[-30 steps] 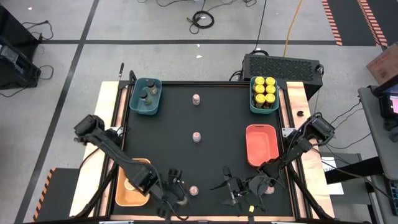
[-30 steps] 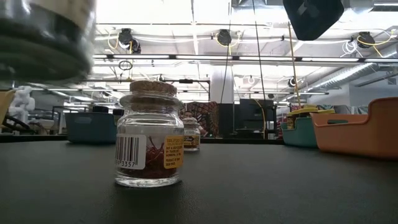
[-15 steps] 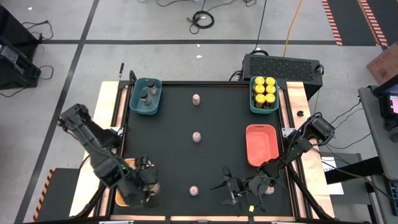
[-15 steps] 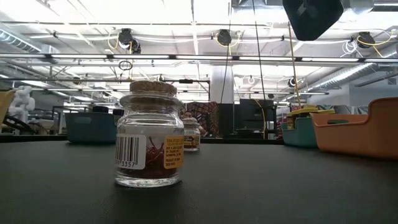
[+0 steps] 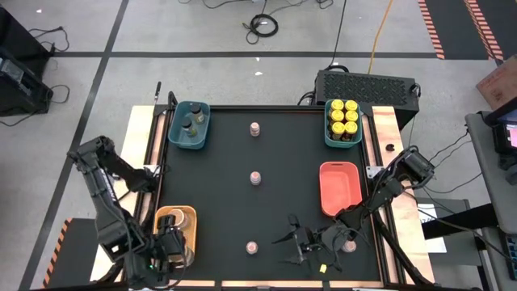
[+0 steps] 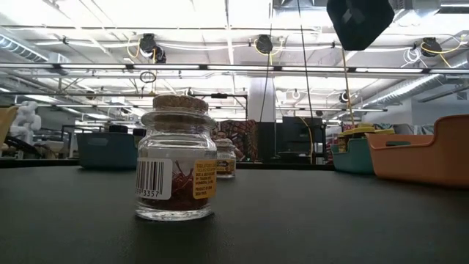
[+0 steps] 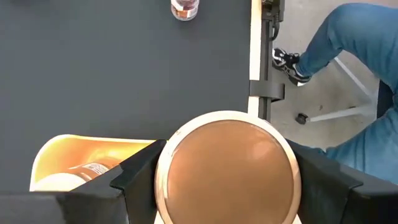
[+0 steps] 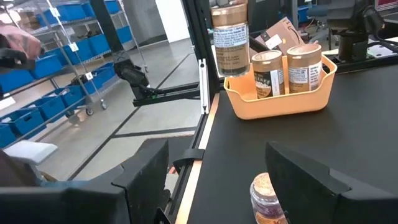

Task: Sort spices by type
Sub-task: Put the gold spice bottle into the yellow bin

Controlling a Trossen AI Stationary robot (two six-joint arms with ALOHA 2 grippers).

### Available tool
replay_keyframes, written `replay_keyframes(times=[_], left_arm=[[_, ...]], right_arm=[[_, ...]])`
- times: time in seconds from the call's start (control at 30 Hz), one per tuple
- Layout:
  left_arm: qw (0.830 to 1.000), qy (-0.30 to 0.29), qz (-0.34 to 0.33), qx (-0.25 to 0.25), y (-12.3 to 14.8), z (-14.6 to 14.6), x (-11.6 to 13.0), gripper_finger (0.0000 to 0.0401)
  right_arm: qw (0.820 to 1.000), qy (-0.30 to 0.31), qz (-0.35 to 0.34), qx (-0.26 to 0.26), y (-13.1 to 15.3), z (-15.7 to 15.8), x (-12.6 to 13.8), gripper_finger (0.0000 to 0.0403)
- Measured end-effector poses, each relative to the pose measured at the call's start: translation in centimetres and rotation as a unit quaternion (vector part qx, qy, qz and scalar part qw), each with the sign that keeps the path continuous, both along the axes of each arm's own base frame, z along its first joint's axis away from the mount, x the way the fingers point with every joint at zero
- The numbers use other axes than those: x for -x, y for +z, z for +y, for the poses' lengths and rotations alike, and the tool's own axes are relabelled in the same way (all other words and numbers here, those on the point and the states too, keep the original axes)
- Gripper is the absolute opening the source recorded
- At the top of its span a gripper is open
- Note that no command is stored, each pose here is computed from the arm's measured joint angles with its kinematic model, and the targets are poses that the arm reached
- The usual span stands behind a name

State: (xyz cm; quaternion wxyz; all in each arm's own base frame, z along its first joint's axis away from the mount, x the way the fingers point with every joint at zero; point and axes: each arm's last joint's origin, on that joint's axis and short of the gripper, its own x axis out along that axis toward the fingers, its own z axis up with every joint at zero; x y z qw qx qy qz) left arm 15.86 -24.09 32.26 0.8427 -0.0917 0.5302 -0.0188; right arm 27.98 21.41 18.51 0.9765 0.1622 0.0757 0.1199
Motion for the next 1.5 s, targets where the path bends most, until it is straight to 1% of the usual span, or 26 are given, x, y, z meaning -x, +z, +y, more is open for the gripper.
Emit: replay_keyframes(times=[0.1,0.17,0.3,0.6,0.73,0.83,0.93,1.03,1.17,1.37,1.5], left_arm=[[1.000,-0.002,-0.003,-0.006,-0.4,-0.2,0.2,0.0281],[1.000,0.007,0.001,-0.010,-1.0,-0.1,0.3,0.0281],[0.999,0.015,0.032,-0.026,-2.5,0.2,0.5,0.0281],[0.996,0.030,0.055,-0.069,-3.1,1.1,1.1,0.0281],[0.994,0.040,0.071,-0.071,-4.6,1.2,1.2,0.0281],[0.995,0.036,0.076,-0.056,-5.6,1.0,1.2,0.0281],[0.994,0.036,0.078,-0.061,-6.4,1.1,1.2,0.0281],[0.995,0.038,0.072,-0.066,-7.1,1.2,1.2,0.0281],[0.996,0.037,0.061,-0.056,-7.9,1.0,1.1,0.0281],[0.997,0.037,0.051,-0.047,-8.2,0.9,1.0,0.0281],[0.997,0.026,0.042,-0.056,-8.2,0.9,0.9,0.0281]], right_arm=[[1.000,0.000,-0.003,-0.002,0.1,0.0,0.0,0.0260],[1.000,0.000,-0.003,-0.002,0.1,0.0,0.0,0.0260],[1.000,0.000,-0.003,-0.002,0.1,0.0,0.0,0.0260],[1.000,0.000,-0.003,0.000,0.1,0.0,0.0,0.0260],[1.000,0.000,-0.002,0.001,0.0,0.0,0.0,0.0260],[1.000,0.000,-0.001,0.001,0.0,0.0,0.0,0.0260],[1.000,0.000,-0.001,0.001,0.0,0.0,0.0,0.0260],[1.000,0.000,-0.002,0.001,0.0,0.0,0.0,0.0260],[1.000,0.000,-0.002,0.001,0.0,0.0,0.0,0.0260],[1.000,0.000,-0.002,0.001,0.0,0.0,0.0,0.0260],[1.000,0.000,-0.001,0.002,0.0,0.0,0.0,0.0260]])
